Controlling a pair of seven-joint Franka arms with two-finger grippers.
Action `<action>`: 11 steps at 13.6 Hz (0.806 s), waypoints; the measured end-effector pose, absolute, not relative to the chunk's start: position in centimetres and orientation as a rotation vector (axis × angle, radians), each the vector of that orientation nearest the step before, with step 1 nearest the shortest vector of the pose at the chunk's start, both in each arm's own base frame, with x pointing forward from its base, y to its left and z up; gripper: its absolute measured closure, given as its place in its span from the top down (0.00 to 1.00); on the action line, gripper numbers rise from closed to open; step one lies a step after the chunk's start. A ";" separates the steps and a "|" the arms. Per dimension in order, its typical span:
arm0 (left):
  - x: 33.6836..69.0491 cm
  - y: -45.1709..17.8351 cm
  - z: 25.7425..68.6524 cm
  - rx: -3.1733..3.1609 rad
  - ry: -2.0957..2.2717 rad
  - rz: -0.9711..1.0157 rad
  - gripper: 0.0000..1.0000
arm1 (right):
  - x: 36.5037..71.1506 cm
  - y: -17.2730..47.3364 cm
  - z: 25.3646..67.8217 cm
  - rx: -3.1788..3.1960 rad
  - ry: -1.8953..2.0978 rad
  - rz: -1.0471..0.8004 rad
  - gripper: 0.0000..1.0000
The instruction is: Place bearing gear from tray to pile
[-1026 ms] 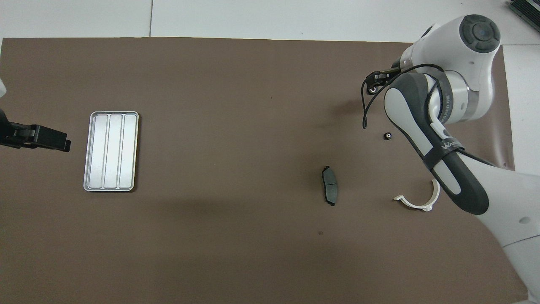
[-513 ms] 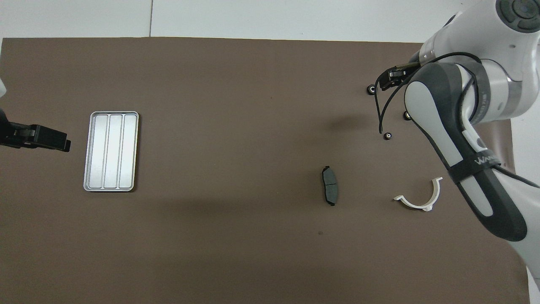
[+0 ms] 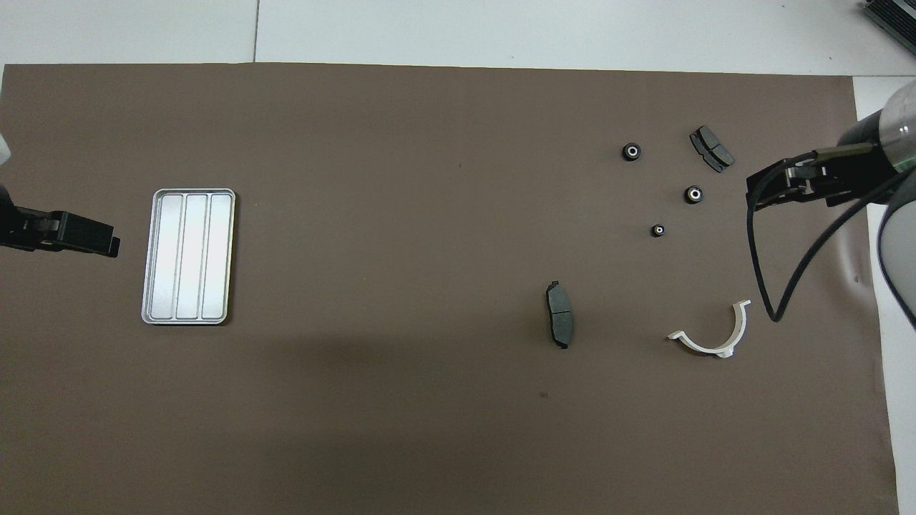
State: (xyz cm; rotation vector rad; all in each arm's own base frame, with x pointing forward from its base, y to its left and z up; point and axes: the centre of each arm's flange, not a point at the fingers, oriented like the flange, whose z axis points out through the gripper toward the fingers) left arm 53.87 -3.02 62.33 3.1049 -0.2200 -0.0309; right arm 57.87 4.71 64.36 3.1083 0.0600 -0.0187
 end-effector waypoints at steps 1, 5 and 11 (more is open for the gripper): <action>53.9 -3.0 62.3 3.105 -0.220 -0.031 1.00 | 57.1 4.7 64.6 3.105 0.057 -0.041 0.96; 53.9 -3.0 62.3 3.105 -0.220 -0.031 1.00 | 56.4 5.0 62.9 3.112 0.009 -0.114 1.00; 53.9 -3.0 62.3 3.105 -0.220 -0.031 1.00 | 55.2 8.9 62.4 3.110 -0.099 -0.136 1.00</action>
